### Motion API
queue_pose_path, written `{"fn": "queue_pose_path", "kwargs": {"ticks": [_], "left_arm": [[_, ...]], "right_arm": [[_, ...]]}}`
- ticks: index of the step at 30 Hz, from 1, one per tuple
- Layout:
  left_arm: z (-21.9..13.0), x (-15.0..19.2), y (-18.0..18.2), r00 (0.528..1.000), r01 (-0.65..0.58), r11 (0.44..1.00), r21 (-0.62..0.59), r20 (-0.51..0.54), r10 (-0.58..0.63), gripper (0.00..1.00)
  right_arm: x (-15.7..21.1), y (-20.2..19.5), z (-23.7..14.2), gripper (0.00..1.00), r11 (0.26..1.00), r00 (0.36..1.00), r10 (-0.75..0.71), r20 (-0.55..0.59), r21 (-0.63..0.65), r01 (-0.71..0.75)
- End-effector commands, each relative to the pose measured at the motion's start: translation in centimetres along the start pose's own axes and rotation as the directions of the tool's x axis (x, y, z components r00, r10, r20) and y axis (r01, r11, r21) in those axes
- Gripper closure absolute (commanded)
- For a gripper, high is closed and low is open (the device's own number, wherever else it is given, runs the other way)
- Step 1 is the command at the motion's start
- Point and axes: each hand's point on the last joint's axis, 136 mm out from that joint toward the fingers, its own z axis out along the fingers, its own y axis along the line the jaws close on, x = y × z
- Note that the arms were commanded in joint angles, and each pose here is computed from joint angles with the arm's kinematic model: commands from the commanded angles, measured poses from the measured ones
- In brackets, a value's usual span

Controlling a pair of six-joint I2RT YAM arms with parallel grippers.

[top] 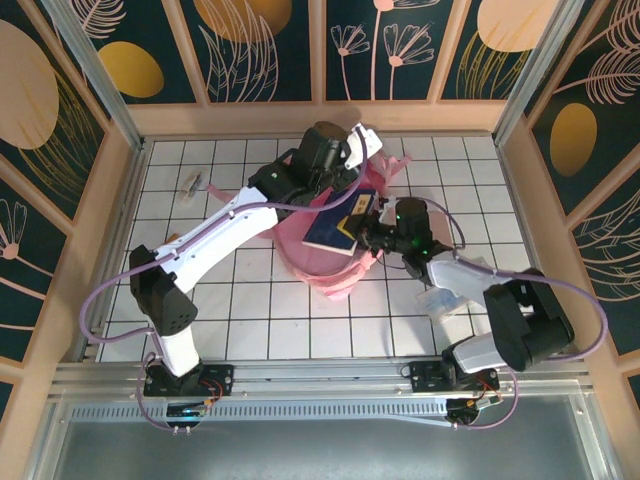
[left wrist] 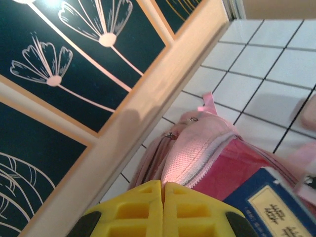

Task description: Pack books, pencil case, and school supplies into a backpack

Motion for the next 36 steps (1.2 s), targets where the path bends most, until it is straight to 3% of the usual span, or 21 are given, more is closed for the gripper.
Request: {"fn": "queue_pose_path", "kwargs": {"ticks": [1, 4, 9, 18, 24, 29, 36], "left_arm": [[-2.0, -5.6, 2.8, 0.983, 0.076, 0.996, -0.054, 0.174, -0.065, 1.0], [-2.2, -6.0, 2.6, 0.981, 0.061, 0.997, -0.043, 0.19, -0.051, 1.0], [-3.0, -5.9, 2.7, 0.98, 0.002, 0.999, -0.052, 0.199, 0.008, 1.0], [-4.9, -5.3, 2.7, 0.972, -0.037, 0.998, -0.059, 0.229, 0.049, 1.0], [-4.9, -4.9, 2.5, 0.973, -0.031, 0.998, -0.05, 0.229, 0.042, 1.0], [-4.5, -4.2, 2.0, 0.976, -0.018, 0.999, -0.037, 0.218, 0.025, 1.0], [-3.9, -3.1, 1.6, 0.981, -0.007, 0.999, -0.034, 0.195, 0.013, 1.0]], "right_arm": [[-3.5, 2.8, 3.0, 1.0, 0.997, 0.993, -0.021, 0.118, -0.075, 0.03], [-4.1, 3.3, 6.7, 1.0, 0.988, 0.994, -0.08, 0.072, -0.125, 0.088], [-5.6, 1.0, 10.7, 1.0, 0.975, 0.974, -0.221, 0.053, -0.013, 0.222], [-5.1, -3.5, 12.6, 1.0, 0.975, 0.972, -0.222, -0.078, 0.016, 0.224], [-5.1, -6.9, 13.4, 1.0, 0.957, 0.952, -0.231, -0.202, 0.131, 0.26], [-6.3, -9.0, 12.3, 0.8, 0.92, 0.951, -0.238, -0.196, 0.269, 0.285], [-7.4, -7.8, 9.0, 0.52, 0.875, 0.947, -0.289, -0.14, 0.361, 0.321]]}}
